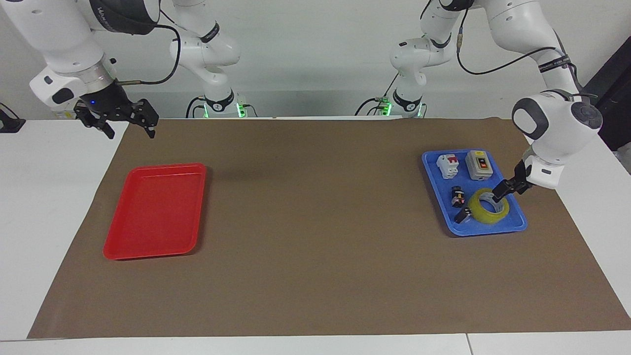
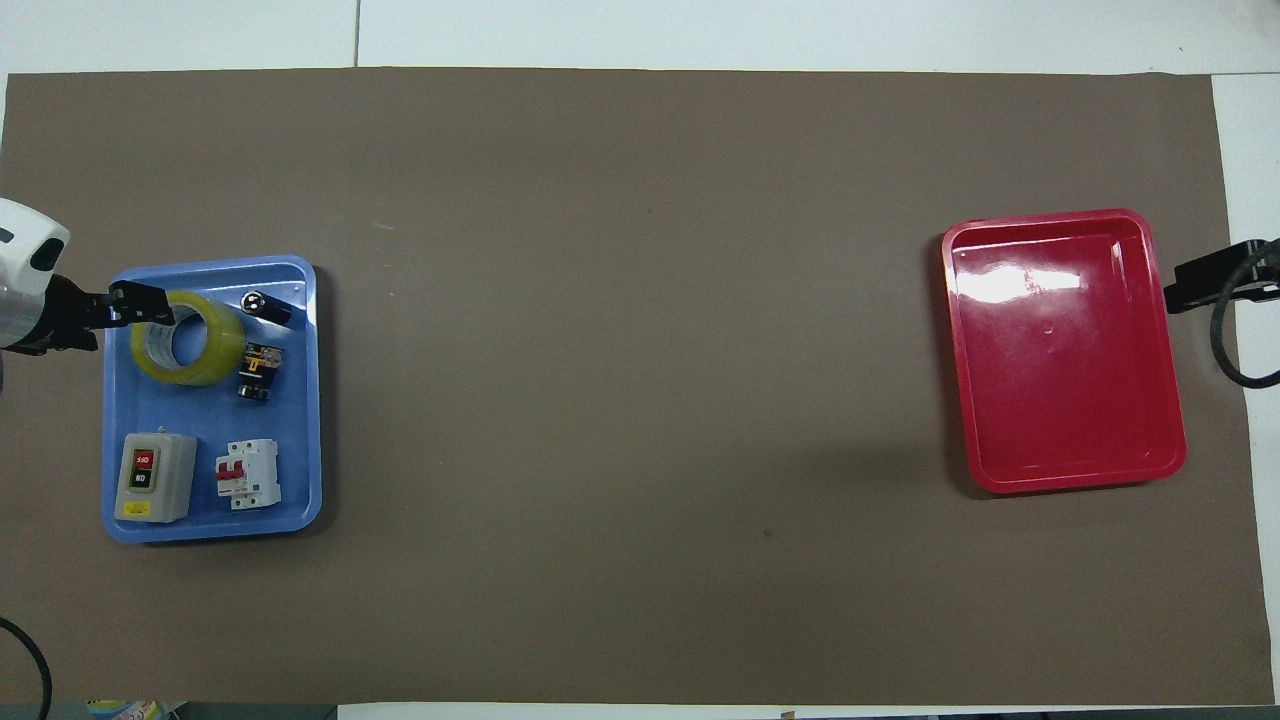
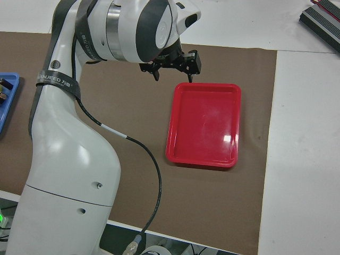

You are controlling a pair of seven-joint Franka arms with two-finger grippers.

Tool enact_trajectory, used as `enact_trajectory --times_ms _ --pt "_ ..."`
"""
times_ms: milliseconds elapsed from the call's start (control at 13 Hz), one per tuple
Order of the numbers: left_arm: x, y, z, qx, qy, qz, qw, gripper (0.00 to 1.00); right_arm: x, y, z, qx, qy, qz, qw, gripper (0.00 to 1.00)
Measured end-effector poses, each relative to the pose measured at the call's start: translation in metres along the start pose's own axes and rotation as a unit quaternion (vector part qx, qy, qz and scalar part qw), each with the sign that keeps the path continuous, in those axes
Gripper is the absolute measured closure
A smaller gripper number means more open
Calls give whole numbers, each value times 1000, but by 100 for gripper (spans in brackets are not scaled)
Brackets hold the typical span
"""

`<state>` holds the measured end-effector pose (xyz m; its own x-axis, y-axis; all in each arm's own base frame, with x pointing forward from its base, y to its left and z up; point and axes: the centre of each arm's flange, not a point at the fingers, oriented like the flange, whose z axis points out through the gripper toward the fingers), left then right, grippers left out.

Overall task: Place and move tape with both arms
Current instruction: 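Reach the left gripper into the yellow tape roll on the blue tray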

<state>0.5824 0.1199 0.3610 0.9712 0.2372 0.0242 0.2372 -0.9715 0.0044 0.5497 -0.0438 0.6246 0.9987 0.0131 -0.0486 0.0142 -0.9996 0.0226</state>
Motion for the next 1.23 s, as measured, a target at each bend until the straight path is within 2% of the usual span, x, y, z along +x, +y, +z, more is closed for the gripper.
enact_trajectory --times_ms 308,846,923,1000,1077,1231 --pt "-13 -16 32 1 -3 -13 1000 1 0 0 0 0 0 0 1000 0" --pt "-21 -13 48 1 -10 -11 1000 7 0 0 0 0 0 0 1000 0" --pt "-22 -13 49 1 -10 -11 1000 20 0 0 0 0 0 0 1000 0" --pt "-23 -13 50 1 -10 -11 1000 39 0 0 0 0 0 0 1000 0" --pt "-23 -13 50 1 -11 -11 1000 49 0 0 0 0 0 0 1000 0" --pt "-23 -14 50 1 -10 -11 1000 76 0 0 0 0 0 0 1000 0"
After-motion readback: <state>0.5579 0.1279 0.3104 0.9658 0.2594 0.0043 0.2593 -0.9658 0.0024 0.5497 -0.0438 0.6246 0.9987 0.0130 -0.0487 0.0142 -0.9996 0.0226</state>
